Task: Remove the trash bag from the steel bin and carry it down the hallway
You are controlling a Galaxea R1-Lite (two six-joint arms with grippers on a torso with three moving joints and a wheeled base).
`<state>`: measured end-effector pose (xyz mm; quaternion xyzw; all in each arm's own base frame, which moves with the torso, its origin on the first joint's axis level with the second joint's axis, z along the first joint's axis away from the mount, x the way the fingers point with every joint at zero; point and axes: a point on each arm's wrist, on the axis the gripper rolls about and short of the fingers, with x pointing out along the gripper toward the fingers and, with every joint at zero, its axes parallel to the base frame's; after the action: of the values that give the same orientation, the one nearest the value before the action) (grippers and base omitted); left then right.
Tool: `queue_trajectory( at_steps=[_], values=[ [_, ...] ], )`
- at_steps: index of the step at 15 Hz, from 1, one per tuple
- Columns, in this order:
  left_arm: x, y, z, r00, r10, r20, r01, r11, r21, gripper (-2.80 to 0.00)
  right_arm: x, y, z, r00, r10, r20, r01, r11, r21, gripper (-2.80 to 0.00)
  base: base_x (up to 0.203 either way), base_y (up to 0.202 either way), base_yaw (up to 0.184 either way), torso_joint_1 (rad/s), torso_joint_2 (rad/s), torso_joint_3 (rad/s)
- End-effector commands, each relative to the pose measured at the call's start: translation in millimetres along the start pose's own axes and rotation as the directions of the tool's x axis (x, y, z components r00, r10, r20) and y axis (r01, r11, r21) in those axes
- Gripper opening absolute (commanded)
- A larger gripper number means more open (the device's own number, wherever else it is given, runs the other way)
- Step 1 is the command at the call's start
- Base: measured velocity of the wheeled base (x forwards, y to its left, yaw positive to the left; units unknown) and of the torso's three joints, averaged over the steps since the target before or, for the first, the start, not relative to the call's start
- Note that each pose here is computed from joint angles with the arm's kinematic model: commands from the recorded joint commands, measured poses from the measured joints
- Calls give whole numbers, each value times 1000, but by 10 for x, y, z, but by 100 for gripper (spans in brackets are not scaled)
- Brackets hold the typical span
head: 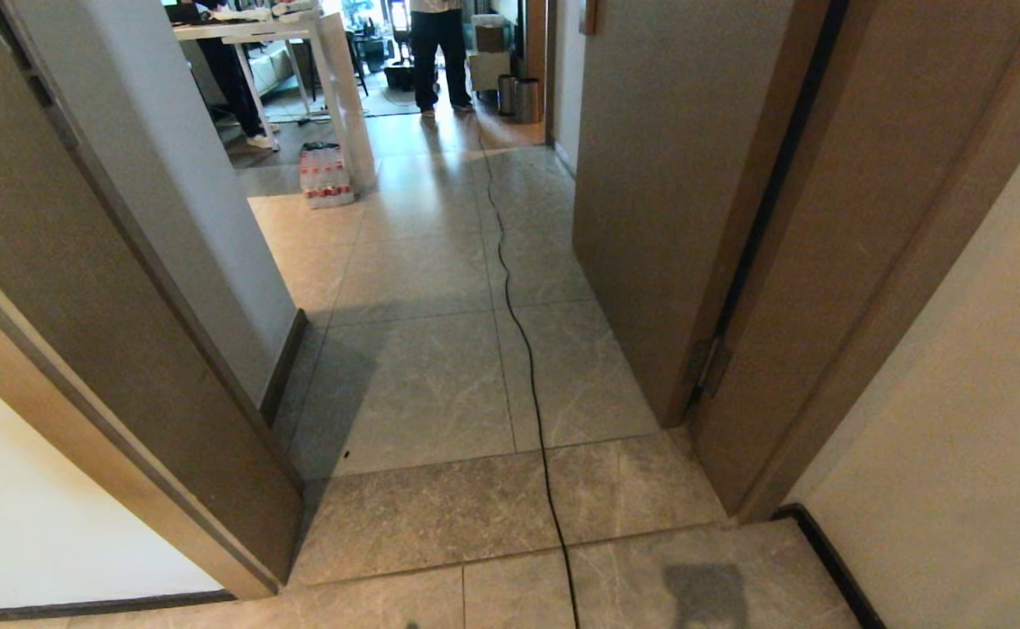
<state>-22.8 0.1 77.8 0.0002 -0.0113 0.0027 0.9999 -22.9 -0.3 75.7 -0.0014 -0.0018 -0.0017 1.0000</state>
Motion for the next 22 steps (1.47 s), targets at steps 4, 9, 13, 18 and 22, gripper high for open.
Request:
queue_trajectory(
  at_steps=[4,9,13,18,22],
  values=[
    [9,0,-34,1000,1,-12,-1,1000,0,-280,1,0,1,1000,0,-1,0,1000,0,-280,0,0,0,0,0,0],
    [9,0,-34,1000,1,-12,-1,1000,0,-280,1,0,1,1000,0,-1,0,1000,0,-280,0,0,0,0,0,0],
    [9,0,-34,1000,1,-12,-1,1000,0,-280,1,0,1,1000,0,-1,0,1000,0,-280,0,0,0,0,0,0],
    [8,0,-31,1000,-1,-12,1,1000,16,-280,1,0,1,1000,0,-1,0,1000,1,-280,0,0,0,0,0,0],
    [8,-1,-31,1000,-2,-12,2,1000,15,-280,1,0,1,1000,0,-1,0,1000,1,-280,0,0,0,0,0,0]
  ],
)
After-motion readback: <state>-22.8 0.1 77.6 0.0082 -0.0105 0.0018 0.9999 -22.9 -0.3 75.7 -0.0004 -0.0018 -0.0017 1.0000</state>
